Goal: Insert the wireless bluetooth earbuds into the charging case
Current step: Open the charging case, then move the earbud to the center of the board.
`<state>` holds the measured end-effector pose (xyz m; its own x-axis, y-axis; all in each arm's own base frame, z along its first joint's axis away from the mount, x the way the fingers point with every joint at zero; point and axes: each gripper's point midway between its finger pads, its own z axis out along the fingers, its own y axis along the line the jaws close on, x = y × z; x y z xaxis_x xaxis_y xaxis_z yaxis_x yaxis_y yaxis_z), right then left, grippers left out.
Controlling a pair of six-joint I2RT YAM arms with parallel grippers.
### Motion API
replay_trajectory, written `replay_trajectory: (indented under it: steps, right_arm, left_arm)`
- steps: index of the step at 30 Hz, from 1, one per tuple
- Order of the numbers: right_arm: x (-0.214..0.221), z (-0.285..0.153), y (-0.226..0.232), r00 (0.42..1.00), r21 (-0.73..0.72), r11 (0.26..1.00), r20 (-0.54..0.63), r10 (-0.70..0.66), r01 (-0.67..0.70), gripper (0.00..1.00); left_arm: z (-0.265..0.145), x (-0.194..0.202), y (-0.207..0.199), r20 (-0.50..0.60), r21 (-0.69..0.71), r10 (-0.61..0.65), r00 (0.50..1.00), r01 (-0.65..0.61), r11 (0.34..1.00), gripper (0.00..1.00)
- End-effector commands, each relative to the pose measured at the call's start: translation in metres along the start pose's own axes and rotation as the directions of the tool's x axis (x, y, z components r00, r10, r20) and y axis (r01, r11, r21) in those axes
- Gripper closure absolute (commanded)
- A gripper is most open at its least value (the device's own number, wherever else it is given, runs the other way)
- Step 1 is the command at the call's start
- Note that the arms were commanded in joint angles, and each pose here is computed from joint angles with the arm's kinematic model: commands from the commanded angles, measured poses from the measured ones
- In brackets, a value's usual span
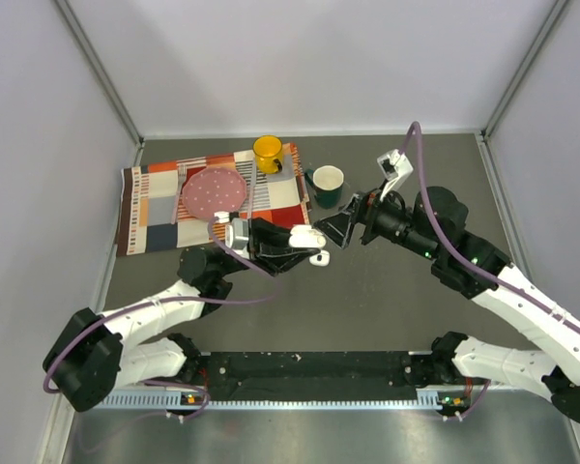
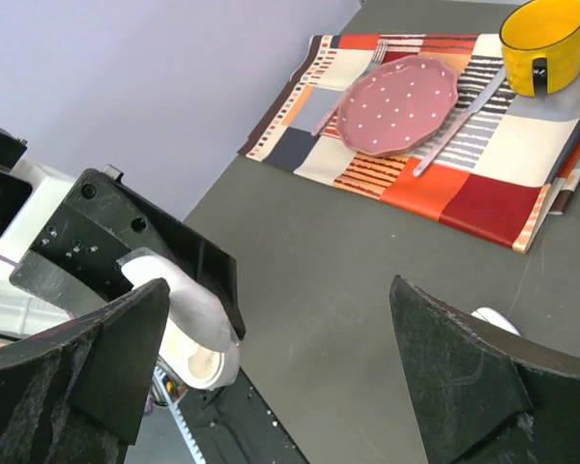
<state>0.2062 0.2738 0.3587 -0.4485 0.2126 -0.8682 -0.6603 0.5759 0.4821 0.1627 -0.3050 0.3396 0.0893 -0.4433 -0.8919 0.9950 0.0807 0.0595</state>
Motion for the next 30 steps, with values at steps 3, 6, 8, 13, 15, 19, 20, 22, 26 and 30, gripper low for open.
replay_trajectory:
  steps: [3, 6, 8, 13, 15, 19, 20, 22, 26, 30]
  right_arm:
    - [-0.023, 0.002, 0.006, 0.997, -0.004, 1.000, 0.075, 0.014, -0.013, 0.05]
    - [-0.027, 0.001, 0.003, 0.995, 0.011, 1.000, 0.096, 0.027, -0.028, 0.04]
    - [-0.031, -0.001, 0.000, 0.992, 0.025, 0.999, 0.117, 0.041, -0.045, 0.04]
    - [-0.037, -0.006, -0.006, 0.986, 0.050, 0.996, 0.157, 0.063, -0.071, 0.03]
    - [-0.040, -0.009, -0.013, 0.981, 0.075, 0.994, 0.182, 0.070, -0.085, 0.03]
    - [-0.043, -0.014, -0.025, 0.973, 0.110, 0.987, 0.208, 0.096, -0.121, 0.02]
    - [-0.043, -0.015, -0.032, 0.971, 0.130, 0.983, 0.217, 0.100, -0.130, 0.02]
    - [-0.039, -0.019, -0.046, 0.969, 0.182, 0.971, 0.215, 0.117, -0.158, 0.01]
    - [-0.030, -0.028, -0.084, 0.960, 0.303, 0.925, 0.230, 0.161, -0.228, 0.01]
    - [-0.023, -0.038, -0.123, 0.943, 0.394, 0.867, 0.255, 0.215, -0.305, 0.01]
  left_arm:
    - [0.003, -0.038, -0.019, 0.113, 0.063, 0.094, 0.989, -0.101, 0.993, 1.00]
    - [0.001, -0.033, -0.017, 0.097, 0.051, 0.087, 0.991, -0.092, 0.994, 1.00]
    - [-0.001, -0.031, -0.016, 0.085, 0.040, 0.081, 0.993, -0.084, 0.996, 1.00]
    - [-0.005, -0.027, -0.015, 0.077, 0.018, 0.077, 0.994, -0.079, 0.997, 1.00]
    - [-0.005, -0.025, -0.014, 0.074, 0.015, 0.075, 0.994, -0.076, 0.997, 1.00]
    - [-0.007, -0.025, -0.014, 0.070, 0.005, 0.070, 0.995, -0.071, 0.997, 1.00]
    - [-0.007, -0.025, -0.014, 0.070, 0.003, 0.071, 0.995, -0.071, 0.997, 1.00]
    - [-0.008, -0.026, -0.012, 0.072, -0.010, 0.080, 0.994, -0.079, 0.997, 1.00]
    - [-0.007, -0.027, -0.011, 0.059, -0.015, 0.094, 0.994, -0.093, 0.996, 1.00]
    - [-0.010, -0.032, -0.010, 0.057, -0.041, 0.122, 0.991, -0.120, 0.992, 1.00]
